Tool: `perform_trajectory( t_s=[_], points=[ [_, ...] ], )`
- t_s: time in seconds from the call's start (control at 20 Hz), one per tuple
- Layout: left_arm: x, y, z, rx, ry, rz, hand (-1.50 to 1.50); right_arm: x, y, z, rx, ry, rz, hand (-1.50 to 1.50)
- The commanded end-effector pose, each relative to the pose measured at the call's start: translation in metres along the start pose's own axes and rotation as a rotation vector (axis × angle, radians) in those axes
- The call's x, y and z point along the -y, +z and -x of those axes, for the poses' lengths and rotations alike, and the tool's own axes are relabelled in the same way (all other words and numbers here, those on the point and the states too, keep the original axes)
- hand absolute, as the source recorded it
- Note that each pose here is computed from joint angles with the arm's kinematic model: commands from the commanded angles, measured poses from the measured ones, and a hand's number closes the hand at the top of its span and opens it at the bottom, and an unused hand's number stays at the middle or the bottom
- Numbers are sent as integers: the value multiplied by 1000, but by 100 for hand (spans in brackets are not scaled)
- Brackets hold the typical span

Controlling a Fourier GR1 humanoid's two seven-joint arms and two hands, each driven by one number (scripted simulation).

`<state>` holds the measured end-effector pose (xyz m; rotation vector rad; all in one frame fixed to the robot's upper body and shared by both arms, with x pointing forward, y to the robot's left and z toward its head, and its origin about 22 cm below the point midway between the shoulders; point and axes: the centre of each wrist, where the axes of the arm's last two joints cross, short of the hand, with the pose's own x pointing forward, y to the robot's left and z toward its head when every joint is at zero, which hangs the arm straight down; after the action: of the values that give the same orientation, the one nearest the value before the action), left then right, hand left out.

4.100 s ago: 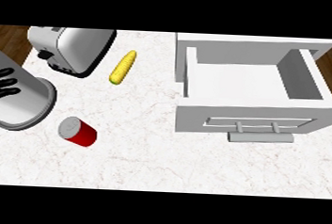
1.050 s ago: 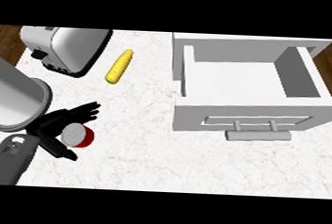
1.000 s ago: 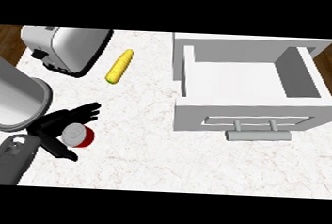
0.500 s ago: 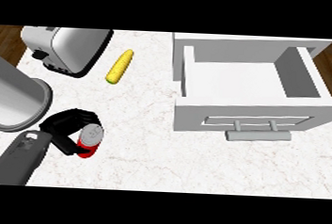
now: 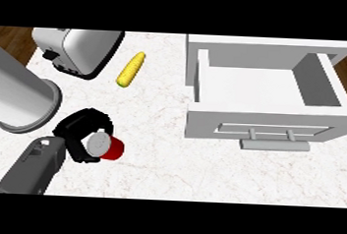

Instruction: Pick up the can, place it into the drawer and close the drawer

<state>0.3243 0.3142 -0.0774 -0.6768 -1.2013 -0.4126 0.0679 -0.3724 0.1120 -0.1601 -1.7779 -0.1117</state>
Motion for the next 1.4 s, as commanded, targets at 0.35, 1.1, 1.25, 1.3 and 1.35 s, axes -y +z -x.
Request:
perform_trajectory(
  t_s=[0.35, 1.1, 1.25, 1.3, 1.35],
  points=[
    [49, -55, -2, 457, 172, -643, 150, 6, 8, -10, 3, 19, 36, -150],
    [134, -85, -156, 502, 24, -621, 150, 3, 14, 8, 3, -14, 47, -150],
    [139, -88, -170, 527, 8, -629, 150, -18, 13, -18, 10, -5, 40, -150],
    [138, -91, -166, 522, -3, -657, 150, -4, 17, -28, -7, -3, 27, -150],
    [156, -87, -186, 535, -17, -630, 150, -15, 17, -20, -1, 2, 21, -150]
  ],
)
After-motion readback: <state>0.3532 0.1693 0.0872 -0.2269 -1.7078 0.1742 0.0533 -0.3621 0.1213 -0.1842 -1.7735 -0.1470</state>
